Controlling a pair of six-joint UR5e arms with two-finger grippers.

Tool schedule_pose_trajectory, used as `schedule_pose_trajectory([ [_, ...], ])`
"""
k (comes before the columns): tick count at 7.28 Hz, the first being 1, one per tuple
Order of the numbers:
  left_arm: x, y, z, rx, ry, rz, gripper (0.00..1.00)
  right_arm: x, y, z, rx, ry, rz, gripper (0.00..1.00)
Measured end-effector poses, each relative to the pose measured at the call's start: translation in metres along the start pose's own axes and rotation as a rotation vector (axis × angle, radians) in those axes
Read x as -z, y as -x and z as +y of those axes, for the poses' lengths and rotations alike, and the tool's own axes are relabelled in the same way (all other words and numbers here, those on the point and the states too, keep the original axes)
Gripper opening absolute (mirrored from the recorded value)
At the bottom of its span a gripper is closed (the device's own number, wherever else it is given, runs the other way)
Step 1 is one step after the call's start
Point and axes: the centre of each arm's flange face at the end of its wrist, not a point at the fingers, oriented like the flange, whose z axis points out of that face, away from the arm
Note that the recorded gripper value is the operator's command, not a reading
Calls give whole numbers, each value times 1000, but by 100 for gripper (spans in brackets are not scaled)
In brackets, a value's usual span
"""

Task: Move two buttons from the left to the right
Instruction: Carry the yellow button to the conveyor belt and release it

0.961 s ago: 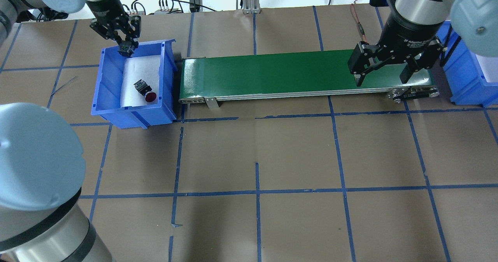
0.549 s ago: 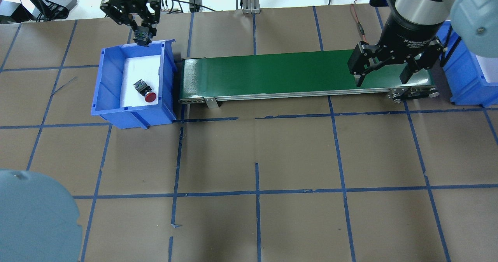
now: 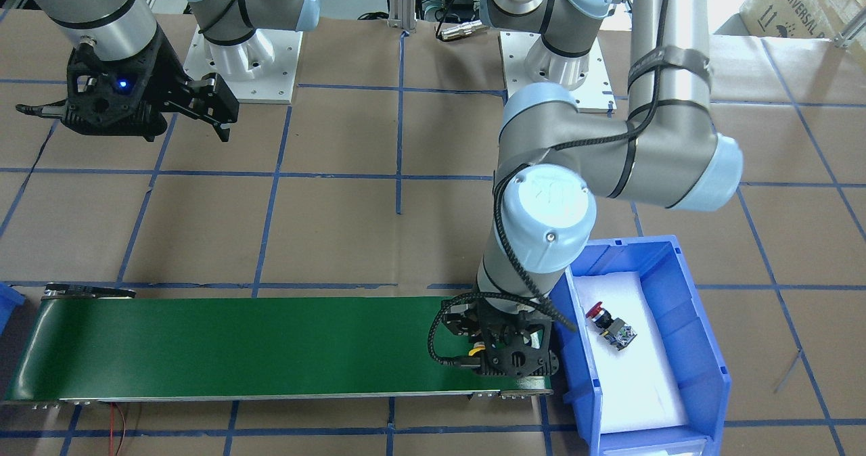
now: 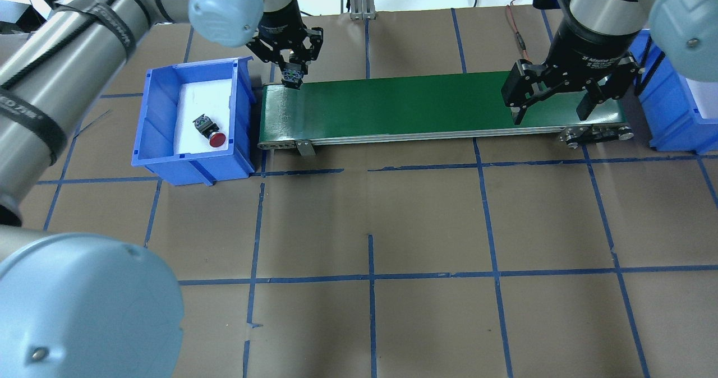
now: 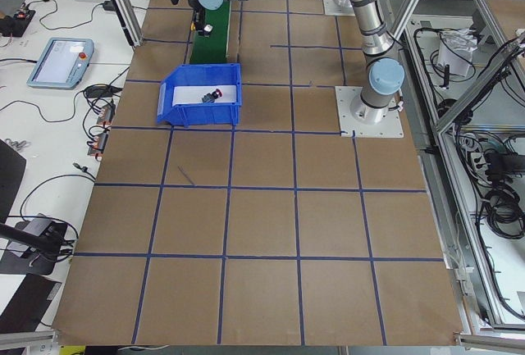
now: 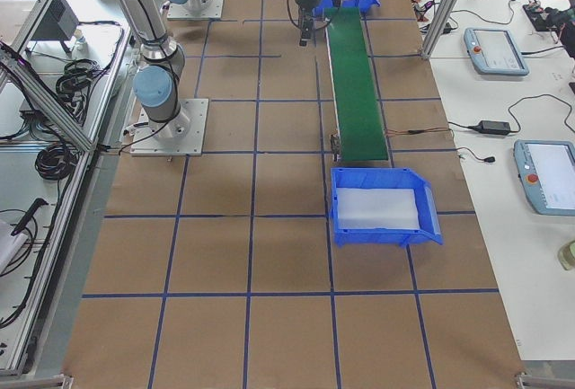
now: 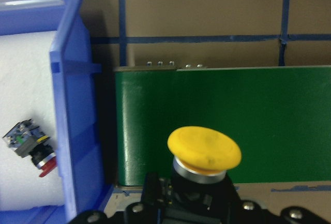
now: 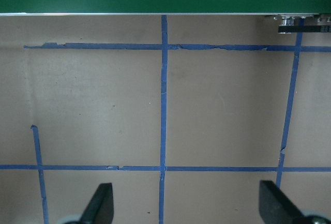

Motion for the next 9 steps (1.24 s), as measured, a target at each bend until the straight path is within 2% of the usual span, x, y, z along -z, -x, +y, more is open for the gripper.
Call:
schedule_pose_trajectory([
  [1, -22, -5, -3, 2, 8, 1, 43, 0, 0, 0, 0, 1, 0, 100],
  [2, -32, -12, -2, 4, 15, -1, 80, 0, 0, 0, 0, 1, 0, 100],
  [3, -38, -19, 2, 2, 23, -6, 93, -1, 0, 0, 0, 1, 0, 100],
  [6, -33, -19, 6, 30, 14, -7, 95, -1, -1, 0, 0, 2, 6, 100],
  [9, 16, 74, -19, 40, -44, 7, 98, -1, -1, 0, 0, 3, 8, 100],
])
